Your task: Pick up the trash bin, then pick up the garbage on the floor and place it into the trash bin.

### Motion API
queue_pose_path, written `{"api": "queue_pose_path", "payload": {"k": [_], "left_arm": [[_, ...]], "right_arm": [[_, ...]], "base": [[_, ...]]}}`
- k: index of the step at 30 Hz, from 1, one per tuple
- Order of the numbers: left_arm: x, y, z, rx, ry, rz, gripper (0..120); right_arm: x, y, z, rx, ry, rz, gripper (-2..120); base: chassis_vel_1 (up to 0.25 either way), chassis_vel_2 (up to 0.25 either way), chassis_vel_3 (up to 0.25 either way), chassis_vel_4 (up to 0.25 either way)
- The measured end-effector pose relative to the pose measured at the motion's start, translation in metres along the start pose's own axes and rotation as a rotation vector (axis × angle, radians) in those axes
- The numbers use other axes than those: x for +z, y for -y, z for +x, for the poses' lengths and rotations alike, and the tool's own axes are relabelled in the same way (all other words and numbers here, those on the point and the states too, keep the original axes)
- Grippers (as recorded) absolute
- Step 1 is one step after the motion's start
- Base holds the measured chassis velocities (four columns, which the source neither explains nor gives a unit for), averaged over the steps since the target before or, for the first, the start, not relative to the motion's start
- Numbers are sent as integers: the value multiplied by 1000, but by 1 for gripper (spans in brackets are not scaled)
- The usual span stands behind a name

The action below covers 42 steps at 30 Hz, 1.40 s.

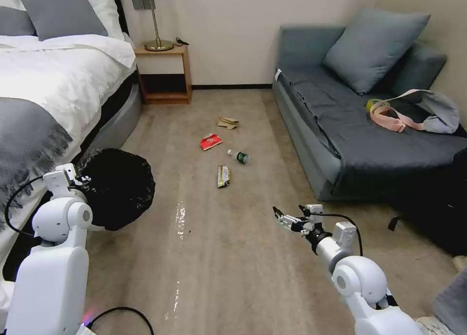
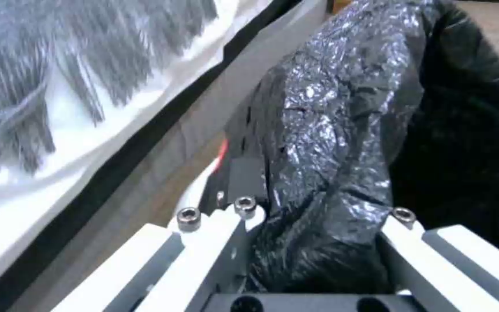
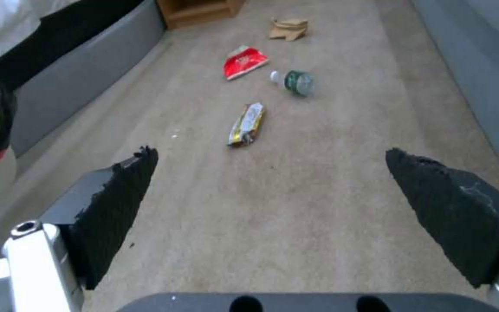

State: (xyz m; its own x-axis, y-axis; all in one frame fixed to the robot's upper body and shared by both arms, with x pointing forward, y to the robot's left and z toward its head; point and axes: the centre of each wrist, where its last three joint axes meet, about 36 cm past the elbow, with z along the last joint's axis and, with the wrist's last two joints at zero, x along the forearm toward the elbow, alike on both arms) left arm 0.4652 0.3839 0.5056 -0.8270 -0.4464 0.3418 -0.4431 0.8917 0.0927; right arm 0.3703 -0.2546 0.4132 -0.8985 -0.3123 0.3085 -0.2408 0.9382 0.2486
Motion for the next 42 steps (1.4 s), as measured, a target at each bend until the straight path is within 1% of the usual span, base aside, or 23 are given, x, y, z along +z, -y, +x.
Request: {"api": "queue_pose_path", "payload": {"k": [1, 2, 7, 16, 27, 34, 42], "left_arm": [[0, 0, 0, 0, 0, 0, 5], [-2, 0, 2, 4, 11, -16, 5], [-3, 2, 6, 7, 22, -24, 5], [0, 4, 6, 8, 19, -38, 5], [3, 11, 7, 27, 14, -41, 5], [6, 18, 6, 38, 10, -36, 5], [9, 14, 4, 38, 9, -38, 5]], "right_arm": [[0, 0, 0, 0, 0, 0, 100], [1, 2, 0, 5, 1, -2, 100], [7, 8, -1, 18, -12, 1, 100], [12, 11, -6, 24, -14, -5, 100], [18, 13, -7, 27, -12, -5, 100], [20, 13, -7, 28, -17, -1, 100], [23, 10, -9, 22, -24, 2, 100]], "base": [[0, 0, 0, 0], [0, 0, 0, 0], [0, 0, 0, 0], [0, 0, 0, 0], [0, 0, 0, 0], [-98, 93, 99, -106], [-116, 115, 111, -110]]}}
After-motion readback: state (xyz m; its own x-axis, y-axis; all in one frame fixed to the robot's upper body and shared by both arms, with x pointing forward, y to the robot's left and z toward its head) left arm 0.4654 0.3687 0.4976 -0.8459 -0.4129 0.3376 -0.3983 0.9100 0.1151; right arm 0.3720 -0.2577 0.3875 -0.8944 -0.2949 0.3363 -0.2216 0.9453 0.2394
